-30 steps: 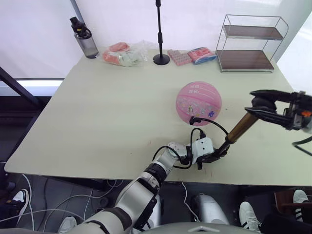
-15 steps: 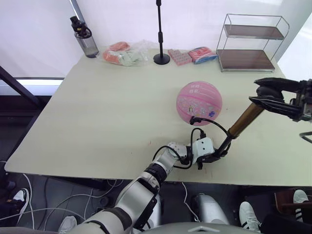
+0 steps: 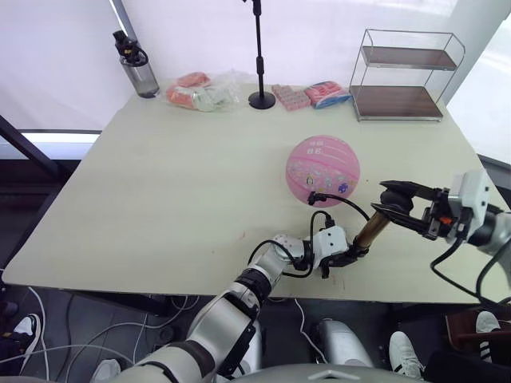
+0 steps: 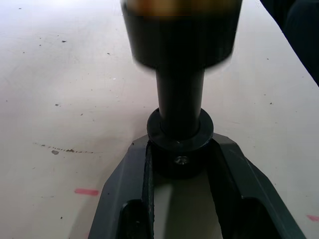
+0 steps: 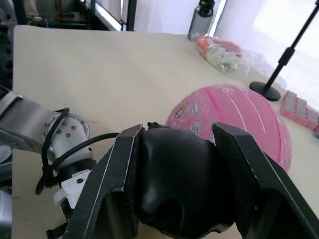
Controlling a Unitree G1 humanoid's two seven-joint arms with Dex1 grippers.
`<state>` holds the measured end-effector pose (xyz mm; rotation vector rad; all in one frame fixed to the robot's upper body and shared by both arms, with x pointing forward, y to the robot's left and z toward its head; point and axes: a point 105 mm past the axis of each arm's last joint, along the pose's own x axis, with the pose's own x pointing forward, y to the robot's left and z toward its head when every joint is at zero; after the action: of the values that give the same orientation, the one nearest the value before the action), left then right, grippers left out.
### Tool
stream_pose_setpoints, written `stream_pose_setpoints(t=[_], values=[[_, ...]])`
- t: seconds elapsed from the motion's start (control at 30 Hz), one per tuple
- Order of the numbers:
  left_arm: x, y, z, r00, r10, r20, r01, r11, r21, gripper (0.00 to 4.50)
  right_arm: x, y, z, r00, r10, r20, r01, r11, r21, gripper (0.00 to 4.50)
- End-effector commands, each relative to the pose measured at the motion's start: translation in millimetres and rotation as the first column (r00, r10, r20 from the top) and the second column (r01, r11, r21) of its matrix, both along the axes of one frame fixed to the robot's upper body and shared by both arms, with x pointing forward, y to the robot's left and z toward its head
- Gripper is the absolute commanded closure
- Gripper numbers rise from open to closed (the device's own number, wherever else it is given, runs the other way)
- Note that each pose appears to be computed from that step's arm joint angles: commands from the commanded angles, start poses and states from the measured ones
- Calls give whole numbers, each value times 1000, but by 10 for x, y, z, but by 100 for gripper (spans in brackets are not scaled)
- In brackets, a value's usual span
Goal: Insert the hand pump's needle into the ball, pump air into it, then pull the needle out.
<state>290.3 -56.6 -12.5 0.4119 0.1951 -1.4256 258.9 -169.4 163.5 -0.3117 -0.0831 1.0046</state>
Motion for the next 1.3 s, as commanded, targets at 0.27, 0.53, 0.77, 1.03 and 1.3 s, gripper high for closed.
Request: stream_pose_setpoints(t=[0.27, 0.53, 0.77, 1.03, 1.3], values=[[-207, 179, -423, 993, 8, -121, 9, 990, 137, 350, -43, 75, -627, 987, -4, -158, -9, 997, -82, 277], [-205, 187, -426, 992, 10, -127, 7, 991, 136, 350, -68, -29, 229, 999, 46, -10, -47, 998, -33, 277], [-216, 181, -427, 992, 4, -130, 13, 991, 135, 350, -155, -124, 823, 997, 60, 54, -59, 998, -18, 277], [-225, 183, -434, 991, 2, -133, 17, 991, 136, 350, -228, -239, 1476, 987, 48, 151, -45, 999, -22, 277], [-228, 183, -436, 991, 3, -136, 15, 991, 135, 350, -260, -292, 1702, 984, 43, 171, -39, 999, -26, 277]])
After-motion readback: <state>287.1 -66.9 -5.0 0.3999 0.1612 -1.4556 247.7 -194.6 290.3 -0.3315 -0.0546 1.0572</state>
